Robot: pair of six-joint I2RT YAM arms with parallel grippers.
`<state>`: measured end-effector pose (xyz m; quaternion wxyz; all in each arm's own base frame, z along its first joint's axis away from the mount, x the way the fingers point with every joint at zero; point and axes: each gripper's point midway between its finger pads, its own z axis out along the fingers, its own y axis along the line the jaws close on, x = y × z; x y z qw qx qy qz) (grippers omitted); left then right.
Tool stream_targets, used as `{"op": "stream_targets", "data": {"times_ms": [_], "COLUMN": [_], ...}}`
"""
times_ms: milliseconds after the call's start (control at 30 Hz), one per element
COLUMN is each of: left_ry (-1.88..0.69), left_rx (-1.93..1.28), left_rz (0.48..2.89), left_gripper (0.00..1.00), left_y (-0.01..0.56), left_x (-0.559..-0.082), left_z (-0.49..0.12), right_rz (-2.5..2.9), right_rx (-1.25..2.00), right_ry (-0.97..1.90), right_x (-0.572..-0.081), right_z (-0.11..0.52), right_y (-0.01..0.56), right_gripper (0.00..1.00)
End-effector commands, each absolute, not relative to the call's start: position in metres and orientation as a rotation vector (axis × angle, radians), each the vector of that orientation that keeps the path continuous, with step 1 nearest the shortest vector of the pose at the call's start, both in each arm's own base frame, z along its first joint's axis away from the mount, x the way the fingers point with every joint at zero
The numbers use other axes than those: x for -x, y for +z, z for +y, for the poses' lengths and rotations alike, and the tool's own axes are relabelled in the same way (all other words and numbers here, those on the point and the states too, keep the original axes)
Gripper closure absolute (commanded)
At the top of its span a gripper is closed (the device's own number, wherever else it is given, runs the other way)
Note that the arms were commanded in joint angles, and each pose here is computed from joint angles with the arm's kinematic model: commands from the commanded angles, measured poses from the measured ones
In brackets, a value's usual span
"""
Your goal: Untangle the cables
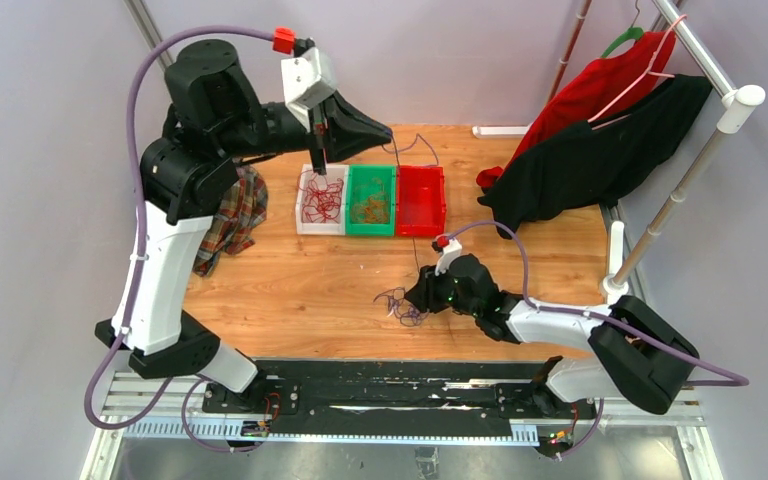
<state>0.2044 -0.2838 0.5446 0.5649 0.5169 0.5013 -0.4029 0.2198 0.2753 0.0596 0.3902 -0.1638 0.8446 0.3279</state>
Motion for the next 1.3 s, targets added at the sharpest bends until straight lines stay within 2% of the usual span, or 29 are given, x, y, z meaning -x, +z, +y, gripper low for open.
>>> {"op": "stream_targets", "data": {"times_ms": [0, 200, 367, 567, 933, 1133, 1233, 1267], "left_ry": [-0.732, -0.473, -0.332, -0.231, -0.061, -0.101, -0.056, -0.028], "left_rx": [-1.029, -0.782, -0.696, -0.636, -0.379, -0.484, -0.455, -0.416], "left_rz": [0.928, 0.704, 0.546, 0.407, 0.302, 0.33, 0.316, 0.308], "left_gripper": [0.99, 0.99, 0.99, 0.99, 0.99, 0.99, 0.99, 0.99], "left_y": [0.62, 0.691, 0.732, 0.764, 0.811, 0.787, 0.794, 0.802], "left_x": [-0.215, -0.22, -0.207, -0.188, -0.183, -0.188, -0.184, -0.183], "left_z": [-0.265, -0.222, -0.197, -0.177, -0.128, -0.149, -0.14, -0.131], "right_rz": [2.137, 2.131, 2.134, 2.137, 2.145, 2.151, 2.18, 2.197], "right_rx": [0.399, 0.412, 0.42, 0.45, 0.466, 0.457, 0.421, 0.409], "right_ry": [0.804, 0.809, 0.814, 0.815, 0.752, 0.74, 0.643, 0.622], "right_x": [-0.222, -0.218, -0.214, -0.209, -0.208, -0.212, -0.217, -0.218], "right_z": [0.266, 0.263, 0.261, 0.259, 0.247, 0.249, 0.235, 0.231], "right_y": [0.06, 0.062, 0.06, 0.058, 0.053, 0.057, 0.05, 0.046], "right_gripper": [0.64, 0.62, 0.59, 0.54, 0.54, 0.65, 0.83, 0.87]}}
